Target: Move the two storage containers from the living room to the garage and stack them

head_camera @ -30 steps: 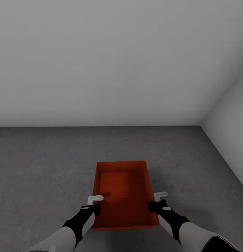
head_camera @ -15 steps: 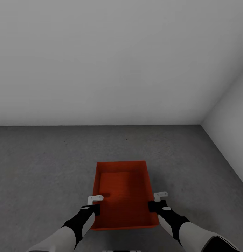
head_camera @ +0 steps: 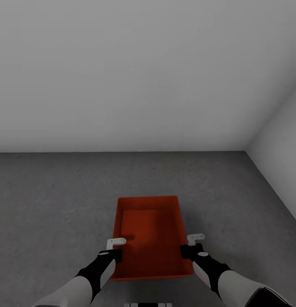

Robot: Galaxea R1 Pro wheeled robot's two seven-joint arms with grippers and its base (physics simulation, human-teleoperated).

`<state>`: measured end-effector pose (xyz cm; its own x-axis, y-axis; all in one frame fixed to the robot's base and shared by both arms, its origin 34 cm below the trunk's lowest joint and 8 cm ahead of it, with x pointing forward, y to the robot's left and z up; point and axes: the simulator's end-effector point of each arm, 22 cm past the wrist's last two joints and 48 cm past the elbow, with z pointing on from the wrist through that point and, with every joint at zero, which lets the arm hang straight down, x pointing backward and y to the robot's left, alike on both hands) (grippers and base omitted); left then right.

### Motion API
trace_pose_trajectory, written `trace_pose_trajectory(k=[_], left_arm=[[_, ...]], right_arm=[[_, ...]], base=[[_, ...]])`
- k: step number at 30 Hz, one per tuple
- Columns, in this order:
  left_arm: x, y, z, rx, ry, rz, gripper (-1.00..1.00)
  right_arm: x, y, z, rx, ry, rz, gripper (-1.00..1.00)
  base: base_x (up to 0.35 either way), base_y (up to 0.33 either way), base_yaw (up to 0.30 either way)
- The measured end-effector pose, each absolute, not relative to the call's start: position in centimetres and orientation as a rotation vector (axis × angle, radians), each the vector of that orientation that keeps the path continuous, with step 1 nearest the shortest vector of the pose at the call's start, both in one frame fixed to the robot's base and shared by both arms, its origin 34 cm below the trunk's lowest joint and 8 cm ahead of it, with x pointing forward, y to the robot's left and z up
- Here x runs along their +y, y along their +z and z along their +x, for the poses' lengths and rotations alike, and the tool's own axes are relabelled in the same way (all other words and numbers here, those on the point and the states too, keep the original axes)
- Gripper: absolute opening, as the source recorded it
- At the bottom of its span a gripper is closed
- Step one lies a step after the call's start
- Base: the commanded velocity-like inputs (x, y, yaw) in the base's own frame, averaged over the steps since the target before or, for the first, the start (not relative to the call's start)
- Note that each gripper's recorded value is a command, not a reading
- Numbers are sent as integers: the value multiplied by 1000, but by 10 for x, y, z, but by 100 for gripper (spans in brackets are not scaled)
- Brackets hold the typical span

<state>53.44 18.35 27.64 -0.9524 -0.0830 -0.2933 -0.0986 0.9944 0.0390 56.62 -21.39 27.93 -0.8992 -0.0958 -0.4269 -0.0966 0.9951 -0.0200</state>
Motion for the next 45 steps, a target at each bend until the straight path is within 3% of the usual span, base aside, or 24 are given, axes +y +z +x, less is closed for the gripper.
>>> trace_pose_trajectory(k=[25,26,27,28,45], left_arm=[[184,275,535,2839,77,-132,-100],[184,275,535,2839,78,-132,-100],[185,276,538,2833,87,-104,-100],[186,275,537,2834,93,-94,100],[187,275,537,2833,97,-97,100]], right_arm=[[-214,278,567,2694,2,-137,-100],[-213,278,567,2693,2,-137,100],[-220,275,562,2706,-13,-113,100],[-222,275,562,2706,-18,-110,100],[-222,275,562,2706,-18,-114,100]], base=[[0,0,0],[0,0,0],[0,0,0],[0,0,0],[0,0,0]])
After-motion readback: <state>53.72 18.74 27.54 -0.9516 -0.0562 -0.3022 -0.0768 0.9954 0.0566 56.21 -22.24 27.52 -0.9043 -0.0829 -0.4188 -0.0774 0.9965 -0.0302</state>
